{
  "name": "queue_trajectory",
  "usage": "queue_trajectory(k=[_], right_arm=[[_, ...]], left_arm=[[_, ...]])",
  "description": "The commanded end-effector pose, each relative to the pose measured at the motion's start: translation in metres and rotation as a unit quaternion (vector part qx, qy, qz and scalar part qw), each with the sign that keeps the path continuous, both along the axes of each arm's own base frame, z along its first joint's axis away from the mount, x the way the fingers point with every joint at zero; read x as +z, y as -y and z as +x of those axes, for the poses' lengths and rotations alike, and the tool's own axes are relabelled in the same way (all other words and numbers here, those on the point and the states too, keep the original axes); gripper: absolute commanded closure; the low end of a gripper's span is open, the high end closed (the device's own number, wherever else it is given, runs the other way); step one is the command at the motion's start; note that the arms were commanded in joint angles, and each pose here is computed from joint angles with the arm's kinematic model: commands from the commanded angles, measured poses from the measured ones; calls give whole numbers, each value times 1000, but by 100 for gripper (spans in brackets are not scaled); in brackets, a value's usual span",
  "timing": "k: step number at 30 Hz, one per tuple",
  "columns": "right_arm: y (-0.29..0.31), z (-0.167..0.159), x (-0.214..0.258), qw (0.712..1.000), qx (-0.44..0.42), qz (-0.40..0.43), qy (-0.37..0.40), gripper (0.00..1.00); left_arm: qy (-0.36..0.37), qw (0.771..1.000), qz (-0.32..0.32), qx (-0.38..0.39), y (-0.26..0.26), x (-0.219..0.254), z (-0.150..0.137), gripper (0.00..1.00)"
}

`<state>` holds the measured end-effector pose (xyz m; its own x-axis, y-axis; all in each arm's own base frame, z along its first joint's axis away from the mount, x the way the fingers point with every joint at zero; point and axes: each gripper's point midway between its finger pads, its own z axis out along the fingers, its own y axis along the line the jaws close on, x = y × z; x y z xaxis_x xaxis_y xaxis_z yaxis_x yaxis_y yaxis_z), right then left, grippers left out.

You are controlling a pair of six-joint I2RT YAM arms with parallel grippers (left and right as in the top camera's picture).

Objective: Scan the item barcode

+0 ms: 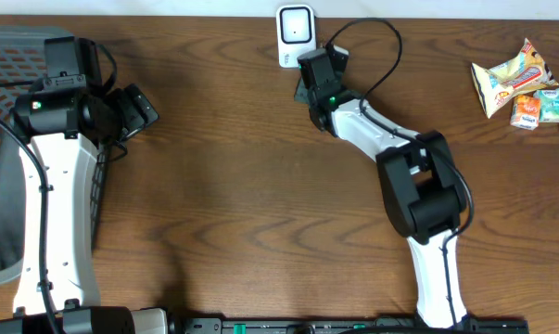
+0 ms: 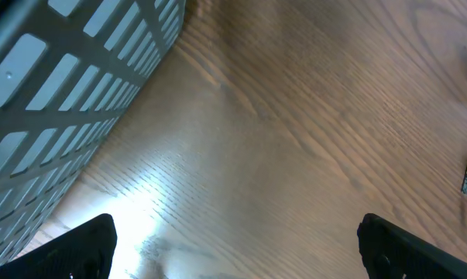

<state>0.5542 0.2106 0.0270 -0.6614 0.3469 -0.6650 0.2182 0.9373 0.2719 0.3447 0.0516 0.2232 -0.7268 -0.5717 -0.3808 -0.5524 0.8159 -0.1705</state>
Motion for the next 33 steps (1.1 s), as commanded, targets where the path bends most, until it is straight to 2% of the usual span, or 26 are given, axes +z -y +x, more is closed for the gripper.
queue_trajectory(k=[1,5,13,17,23,28,33], right_arm=[[-4,-5,-24,999,33,-17,-23,84],[1,-17,-28,996,52,-47,-52,99],[47,-61,0,984,29,-97,-146,99],[73,-75,24,979,10,-113,-167,99],[64,-79,52,985,30,-64,-158,99],[34,-68,60,989,67,8,-133,93],[14,-48,67,993,41,65,-91,89]], left_arm=[[3,1000,1,6,-2,2,0,2],[2,1000,1,6,-2,2,0,2],[3,1000,1,6,-2,2,0,3],[3,1000,1,6,-2,2,0,2],[2,1000,1,6,-2,2,0,2],[2,1000,1,6,-2,2,0,2],[2,1000,1,6,-2,2,0,2]])
